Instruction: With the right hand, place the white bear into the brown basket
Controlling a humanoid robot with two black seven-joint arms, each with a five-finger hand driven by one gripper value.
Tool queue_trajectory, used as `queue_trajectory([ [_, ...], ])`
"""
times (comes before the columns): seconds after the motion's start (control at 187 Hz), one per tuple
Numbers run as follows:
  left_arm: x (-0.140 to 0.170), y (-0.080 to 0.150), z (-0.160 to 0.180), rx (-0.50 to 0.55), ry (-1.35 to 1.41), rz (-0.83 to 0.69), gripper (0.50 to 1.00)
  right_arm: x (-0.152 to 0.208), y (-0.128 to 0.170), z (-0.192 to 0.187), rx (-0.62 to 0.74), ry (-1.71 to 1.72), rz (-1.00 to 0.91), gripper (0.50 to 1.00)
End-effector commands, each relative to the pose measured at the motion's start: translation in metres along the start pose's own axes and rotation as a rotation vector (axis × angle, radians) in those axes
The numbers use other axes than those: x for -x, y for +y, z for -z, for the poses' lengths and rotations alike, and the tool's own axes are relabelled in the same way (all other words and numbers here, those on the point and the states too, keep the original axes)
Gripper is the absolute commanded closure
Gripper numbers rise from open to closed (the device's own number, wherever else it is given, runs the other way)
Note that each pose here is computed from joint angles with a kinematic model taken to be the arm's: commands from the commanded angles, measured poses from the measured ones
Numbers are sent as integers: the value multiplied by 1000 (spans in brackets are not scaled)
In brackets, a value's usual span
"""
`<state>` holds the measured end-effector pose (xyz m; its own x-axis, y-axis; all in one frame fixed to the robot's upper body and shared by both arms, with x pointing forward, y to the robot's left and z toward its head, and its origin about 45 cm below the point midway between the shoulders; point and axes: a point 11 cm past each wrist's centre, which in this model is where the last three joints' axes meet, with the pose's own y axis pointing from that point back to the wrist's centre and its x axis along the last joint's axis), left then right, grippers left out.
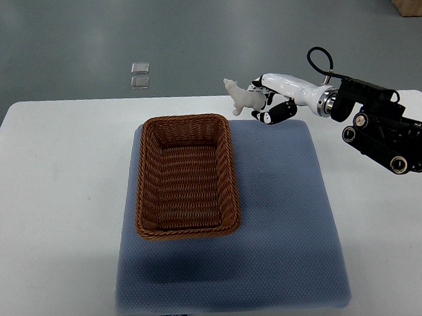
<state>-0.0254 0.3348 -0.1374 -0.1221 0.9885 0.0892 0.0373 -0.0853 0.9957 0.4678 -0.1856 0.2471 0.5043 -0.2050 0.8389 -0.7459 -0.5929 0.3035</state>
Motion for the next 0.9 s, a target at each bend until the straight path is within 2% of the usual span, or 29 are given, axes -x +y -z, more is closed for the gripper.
queue_trajectory([
  [0.0, 0, 0, 0, 0, -1, 0, 500, 5, -8, 27, -68, 38, 42, 1000],
  [0.128, 0, 0, 0, 0, 0, 1, 500, 23, -23, 61, -160, 63, 92, 989],
  [0.193, 0, 0, 0, 0, 1, 0, 500, 28, -29, 73, -188, 67, 103, 959],
  [0.316, 0, 0, 0, 0, 1, 0, 500, 47, -37, 94, -241, 69, 144, 859],
  [0.369, 0, 0, 0, 0, 1, 0, 500, 54, -39, 99, -251, 77, 160, 832],
  [0.503, 0, 0, 0, 0, -1, 0, 500, 61, -39, 99, -251, 84, 175, 746],
  [0.706, 0, 0, 0, 0, 1, 0, 500, 62, -39, 97, -246, 83, 171, 699],
  [0.893, 0, 0, 0, 0, -1, 0, 500, 44, -36, 84, -217, 68, 100, 648],
])
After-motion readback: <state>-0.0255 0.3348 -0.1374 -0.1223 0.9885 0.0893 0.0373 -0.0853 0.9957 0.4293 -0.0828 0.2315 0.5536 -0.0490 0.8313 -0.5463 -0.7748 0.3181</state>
